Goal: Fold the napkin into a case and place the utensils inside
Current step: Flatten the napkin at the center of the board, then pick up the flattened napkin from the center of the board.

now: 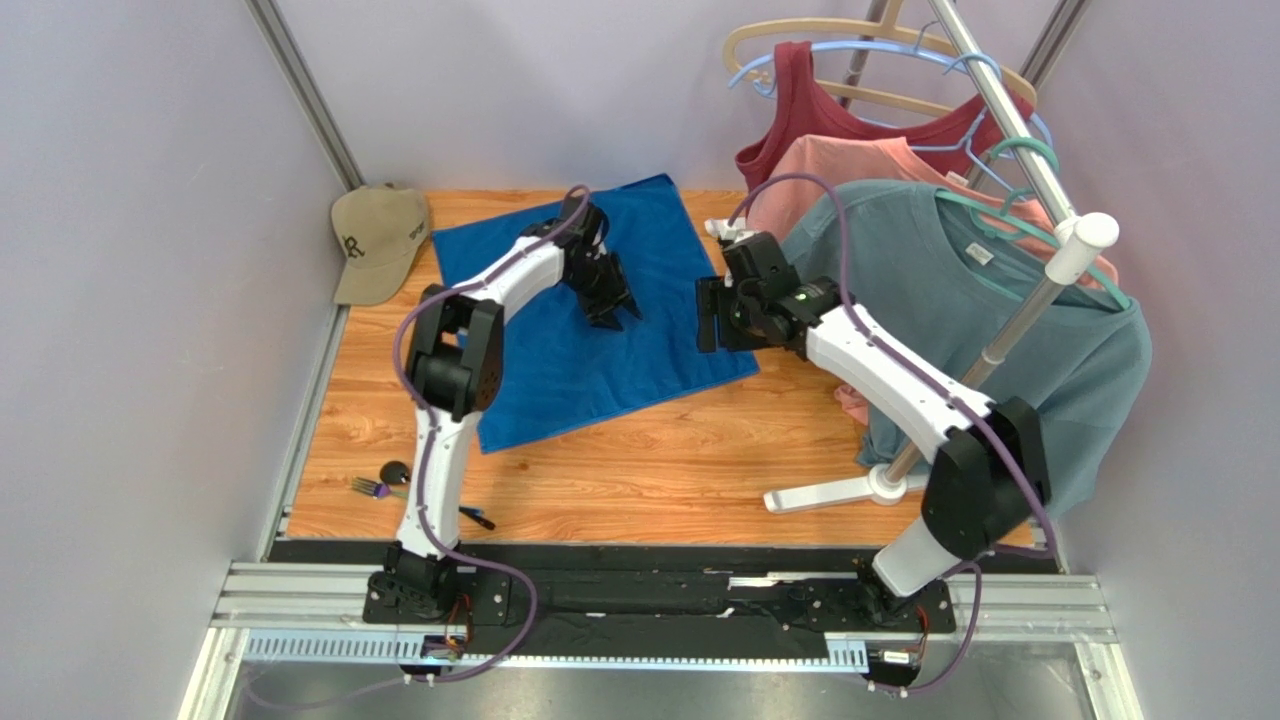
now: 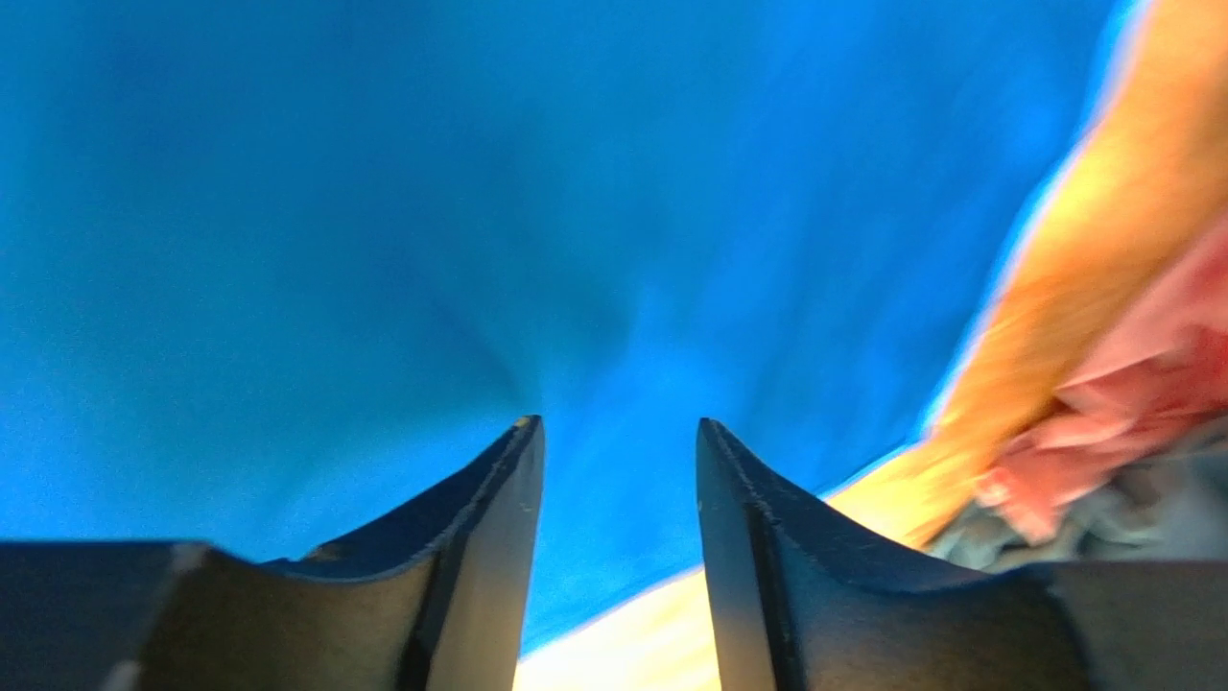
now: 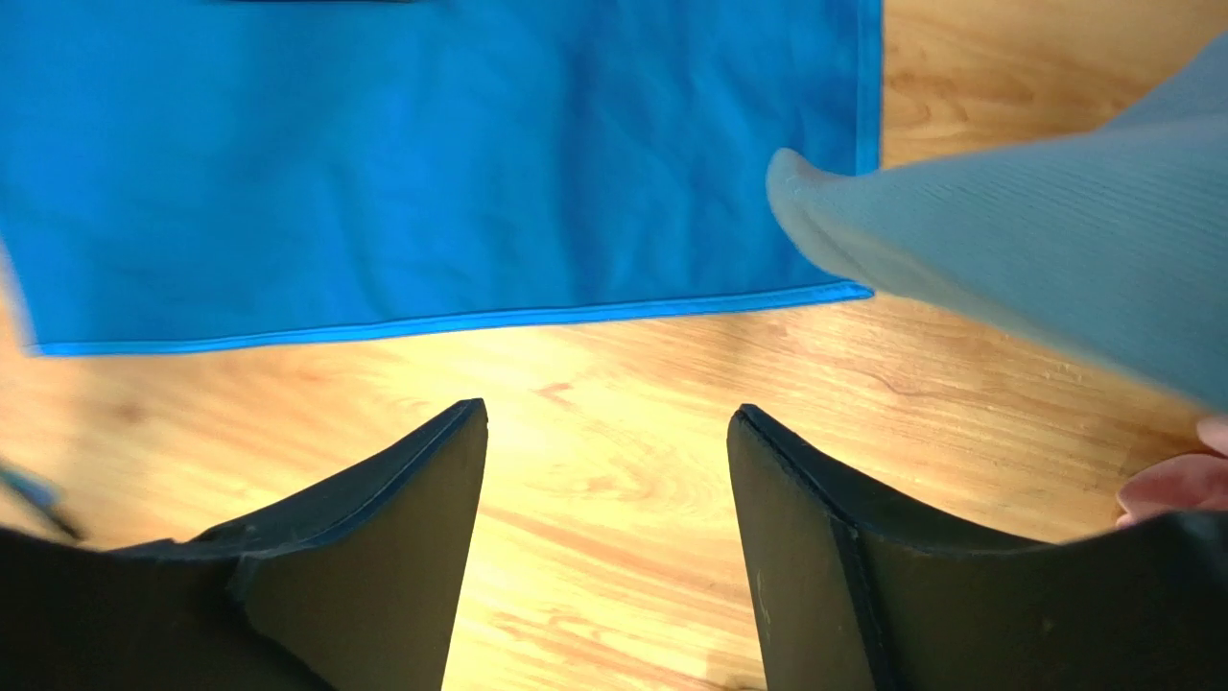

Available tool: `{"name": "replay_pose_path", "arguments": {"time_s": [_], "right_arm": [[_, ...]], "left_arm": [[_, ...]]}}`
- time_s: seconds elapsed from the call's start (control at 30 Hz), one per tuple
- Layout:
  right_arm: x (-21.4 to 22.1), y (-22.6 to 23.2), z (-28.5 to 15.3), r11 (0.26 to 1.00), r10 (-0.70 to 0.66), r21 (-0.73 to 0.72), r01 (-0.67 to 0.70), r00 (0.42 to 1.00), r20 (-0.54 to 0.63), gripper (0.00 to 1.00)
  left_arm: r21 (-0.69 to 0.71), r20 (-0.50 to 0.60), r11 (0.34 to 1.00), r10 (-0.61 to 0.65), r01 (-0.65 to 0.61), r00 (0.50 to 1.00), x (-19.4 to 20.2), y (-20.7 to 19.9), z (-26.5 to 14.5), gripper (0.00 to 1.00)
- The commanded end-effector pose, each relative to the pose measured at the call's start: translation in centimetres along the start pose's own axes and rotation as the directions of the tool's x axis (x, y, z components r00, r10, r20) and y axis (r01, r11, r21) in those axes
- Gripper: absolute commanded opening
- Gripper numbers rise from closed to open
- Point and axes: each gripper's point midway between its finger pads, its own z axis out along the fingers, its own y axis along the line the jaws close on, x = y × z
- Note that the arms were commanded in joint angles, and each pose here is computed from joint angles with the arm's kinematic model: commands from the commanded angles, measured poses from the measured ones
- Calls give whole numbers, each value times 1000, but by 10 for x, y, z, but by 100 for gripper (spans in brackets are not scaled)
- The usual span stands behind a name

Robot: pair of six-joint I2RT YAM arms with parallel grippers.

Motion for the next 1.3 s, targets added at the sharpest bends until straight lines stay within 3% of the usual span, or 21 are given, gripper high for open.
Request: {"name": "replay_pose_path", "arguments": {"time_s": [0.0, 0.2, 0.3, 0.53, 0.73, 1.13, 1.27], "right_arm": [[4, -25, 38, 988, 3, 156, 1, 1000, -24, 65], [24, -64, 80, 953, 80, 299, -45, 991, -106, 60], [27, -81, 82, 942, 104, 329, -71, 991, -83, 58], [42, -100, 99, 938, 178, 319, -137, 979, -103, 55], [45, -102, 109, 937, 217, 298, -180, 971, -97, 51], [79, -113, 130, 918, 261, 347, -191, 951, -167, 46], [87, -115, 136, 913, 267, 361, -188, 946, -184, 30]], "left_arm": [[-69, 145, 994, 94, -85, 985, 10, 2, -101, 56], [-165, 140, 986, -5, 28, 990, 87, 89, -154, 63], [-208, 196, 974, -49, 91, 979, 114, 125, -178, 73], [-218, 291, 943, -185, 253, 939, 150, 179, -198, 70], [-193, 391, 932, -212, 305, 896, 147, 185, -213, 65], [-171, 380, 925, -257, 340, 889, 133, 180, -202, 61], [-202, 346, 917, -262, 345, 901, 131, 182, -193, 61]]}}
